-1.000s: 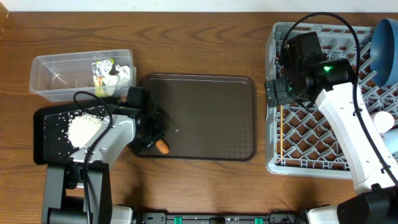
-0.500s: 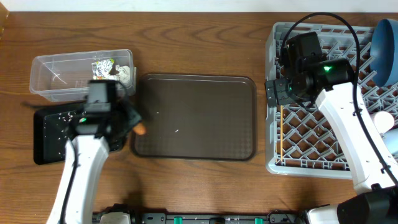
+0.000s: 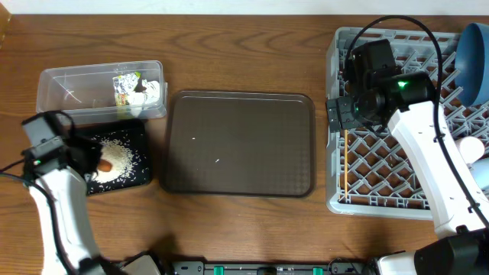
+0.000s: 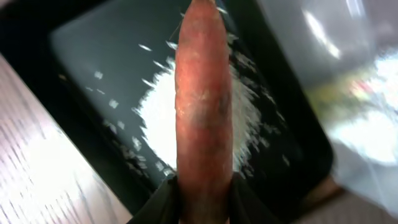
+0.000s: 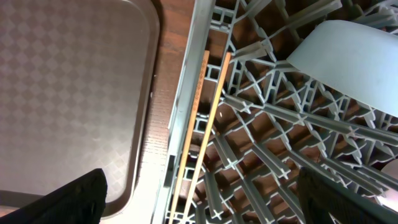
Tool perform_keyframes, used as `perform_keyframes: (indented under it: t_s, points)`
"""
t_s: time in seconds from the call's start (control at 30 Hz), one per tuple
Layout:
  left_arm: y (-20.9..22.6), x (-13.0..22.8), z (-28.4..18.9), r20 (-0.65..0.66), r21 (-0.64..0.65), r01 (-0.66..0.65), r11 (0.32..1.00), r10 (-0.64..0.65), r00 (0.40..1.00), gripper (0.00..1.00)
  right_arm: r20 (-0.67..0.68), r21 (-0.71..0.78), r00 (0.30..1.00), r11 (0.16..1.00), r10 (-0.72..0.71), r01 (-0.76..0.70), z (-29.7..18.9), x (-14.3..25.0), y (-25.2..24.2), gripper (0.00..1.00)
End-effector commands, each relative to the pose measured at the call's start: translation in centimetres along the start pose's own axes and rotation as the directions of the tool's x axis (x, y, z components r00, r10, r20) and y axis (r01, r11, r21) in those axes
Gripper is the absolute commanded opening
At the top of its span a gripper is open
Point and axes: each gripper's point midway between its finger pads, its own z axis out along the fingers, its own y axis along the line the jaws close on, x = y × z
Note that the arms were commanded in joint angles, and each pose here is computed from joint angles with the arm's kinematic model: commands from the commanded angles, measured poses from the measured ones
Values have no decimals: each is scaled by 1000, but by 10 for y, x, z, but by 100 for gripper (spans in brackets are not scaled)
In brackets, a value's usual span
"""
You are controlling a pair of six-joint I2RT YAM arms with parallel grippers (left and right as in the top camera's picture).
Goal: Sort waste into correct bins and load items into the dishwasher rack
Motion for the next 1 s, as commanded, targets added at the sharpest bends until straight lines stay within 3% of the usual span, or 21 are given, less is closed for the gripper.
perform_keyframes:
  t_s: [0.0, 0.37, 0.7, 0.87, 0.97]
  points:
    - [13, -11, 19, -6, -51, 54, 997, -54, 999, 19, 3, 16, 1000, 1000, -2, 2, -2, 1, -5, 96]
    - [30, -1, 76, -101, -147, 64, 987, -79, 992, 19, 3, 16, 1000, 1000, -3, 3, -2, 1, -5, 96]
    - [37, 1, 82, -104, -181, 54, 982, -74, 992, 28, 3, 16, 1000, 1000, -2, 2, -2, 1, -5, 96]
    - [35, 3, 82, -118, -169, 56, 984, -76, 990, 55, 2, 16, 1000, 1000, -2, 2, -2, 1, -5, 96]
    - [27, 4, 77, -128, -127, 60, 990, -76, 989, 59, 1, 16, 1000, 1000, -3, 3, -2, 2, -5, 96]
